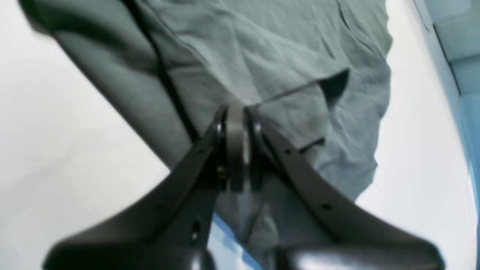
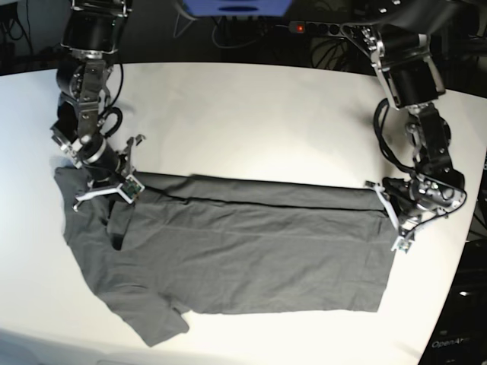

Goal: Fold the T-shirt properly
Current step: 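Adjust the right gripper's pinch on the shoulder fabric near the collar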

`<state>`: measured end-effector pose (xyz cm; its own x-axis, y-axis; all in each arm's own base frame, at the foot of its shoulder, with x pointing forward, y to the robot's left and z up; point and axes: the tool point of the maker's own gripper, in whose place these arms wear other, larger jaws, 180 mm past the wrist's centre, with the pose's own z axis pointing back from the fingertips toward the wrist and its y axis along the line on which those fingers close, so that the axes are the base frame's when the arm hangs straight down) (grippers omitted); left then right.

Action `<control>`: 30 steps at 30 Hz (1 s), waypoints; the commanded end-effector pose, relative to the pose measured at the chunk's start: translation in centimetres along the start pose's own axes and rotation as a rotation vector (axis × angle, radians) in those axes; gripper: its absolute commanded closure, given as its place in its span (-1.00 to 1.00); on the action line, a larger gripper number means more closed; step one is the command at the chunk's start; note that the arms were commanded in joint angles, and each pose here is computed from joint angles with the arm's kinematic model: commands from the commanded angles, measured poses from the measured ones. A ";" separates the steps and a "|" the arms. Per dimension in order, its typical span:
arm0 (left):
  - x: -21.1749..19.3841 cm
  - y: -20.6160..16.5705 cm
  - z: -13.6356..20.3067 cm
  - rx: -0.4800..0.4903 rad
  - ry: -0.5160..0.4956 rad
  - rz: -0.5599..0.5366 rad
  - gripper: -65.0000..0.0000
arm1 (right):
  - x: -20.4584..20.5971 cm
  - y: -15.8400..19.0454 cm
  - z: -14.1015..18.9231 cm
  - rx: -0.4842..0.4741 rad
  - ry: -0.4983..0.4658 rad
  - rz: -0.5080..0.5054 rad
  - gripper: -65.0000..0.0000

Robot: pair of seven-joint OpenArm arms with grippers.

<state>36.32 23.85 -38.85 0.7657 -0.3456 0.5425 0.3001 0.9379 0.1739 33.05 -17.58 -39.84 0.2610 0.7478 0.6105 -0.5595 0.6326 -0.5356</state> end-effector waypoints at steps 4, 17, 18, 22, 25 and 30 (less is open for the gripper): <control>2.0 1.0 0.7 0.024 -0.060 -0.003 0.90 | 0.8 -0.9 0.3 -0.028 -0.035 0.005 0.92; 1.8 0.8 0.6 0.021 -0.056 -0.004 0.90 | 1.9 0.1 0.2 -0.023 -0.060 -0.025 0.26; 1.8 0.8 0.6 0.021 -0.056 -0.004 0.90 | 1.9 0.1 0.2 -0.023 -0.060 -0.025 0.26; 1.8 0.9 0.7 0.023 -0.055 -0.005 0.90 | 1.8 0.3 0.1 -0.018 -0.057 -0.028 0.26; 1.8 0.9 0.7 0.023 -0.055 -0.005 0.90 | 1.8 0.3 0.1 -0.018 -0.059 -0.031 0.27; 1.8 0.9 0.7 0.024 -0.058 -0.006 0.90 | 1.6 0.6 0.0 -0.012 -0.057 -0.037 0.27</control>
<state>36.18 23.78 -38.99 0.7659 -0.3471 0.5413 0.3027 0.9373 0.1727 32.23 -16.08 -40.46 0.2691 0.7216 0.6379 -0.5652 0.6546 -0.5021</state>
